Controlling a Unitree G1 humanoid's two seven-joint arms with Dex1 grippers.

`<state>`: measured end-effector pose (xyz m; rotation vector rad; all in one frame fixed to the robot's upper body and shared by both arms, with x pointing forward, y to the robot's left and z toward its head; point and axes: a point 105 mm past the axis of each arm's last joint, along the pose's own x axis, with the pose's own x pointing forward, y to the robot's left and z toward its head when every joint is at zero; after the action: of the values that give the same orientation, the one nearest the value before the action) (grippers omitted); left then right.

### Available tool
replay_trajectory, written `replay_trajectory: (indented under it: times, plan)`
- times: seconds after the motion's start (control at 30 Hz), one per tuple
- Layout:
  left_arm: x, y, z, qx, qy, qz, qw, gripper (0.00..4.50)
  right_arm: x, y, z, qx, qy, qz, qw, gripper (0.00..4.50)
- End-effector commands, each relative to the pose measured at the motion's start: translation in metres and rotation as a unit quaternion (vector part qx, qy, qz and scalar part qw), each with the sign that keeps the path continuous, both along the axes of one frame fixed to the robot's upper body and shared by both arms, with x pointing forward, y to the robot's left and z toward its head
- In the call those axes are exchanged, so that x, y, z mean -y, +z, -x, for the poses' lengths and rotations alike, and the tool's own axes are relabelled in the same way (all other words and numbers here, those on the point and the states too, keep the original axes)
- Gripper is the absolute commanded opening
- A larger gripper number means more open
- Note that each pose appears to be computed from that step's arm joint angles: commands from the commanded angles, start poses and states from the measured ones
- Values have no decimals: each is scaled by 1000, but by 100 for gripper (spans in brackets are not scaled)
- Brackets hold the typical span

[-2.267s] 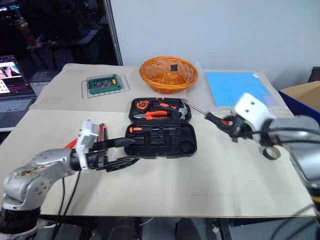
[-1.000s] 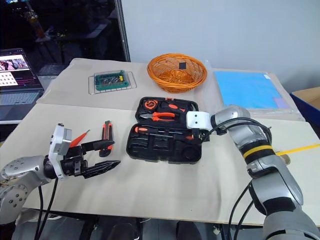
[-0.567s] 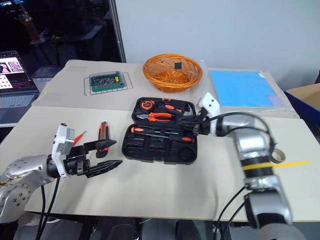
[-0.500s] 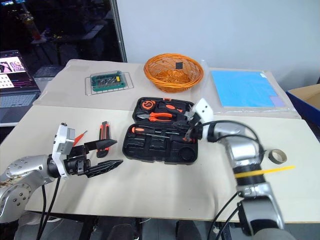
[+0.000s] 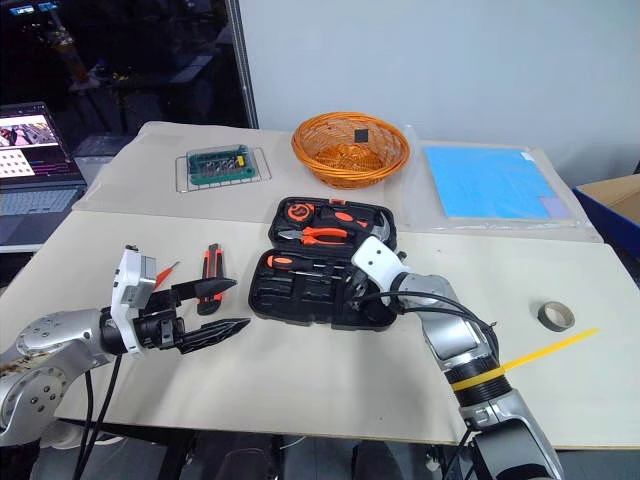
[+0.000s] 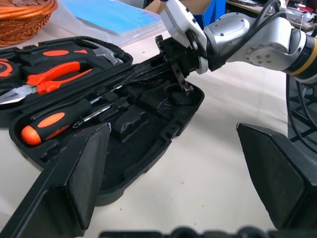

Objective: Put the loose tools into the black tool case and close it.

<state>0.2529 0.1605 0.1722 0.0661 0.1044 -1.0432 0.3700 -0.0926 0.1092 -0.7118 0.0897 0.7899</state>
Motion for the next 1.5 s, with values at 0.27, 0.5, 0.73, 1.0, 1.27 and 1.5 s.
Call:
replay_trajectory:
  times: [0.27,0.5,0.73,1.0,1.27,1.5]
  plan:
    - [-102,2,-65,-33,325,9,945,435,-7,101,67,-8,191,-195,962,122]
    - [-152,-22,-75,-111,340,-150,922,435,13,106,118,-55,236,-159,957,356]
    - [-165,-61,-79,-183,307,-239,903,395,17,102,138,-51,211,-161,963,450]
    - [-150,-38,-82,-98,238,-194,947,116,20,94,138,-40,177,-171,968,450]
    - [-63,34,-72,-12,18,-184,983,95,39,99,145,24,115,-173,978,450]
    - [45,28,-93,25,-155,-246,956,95,75,101,159,38,43,-139,989,450]
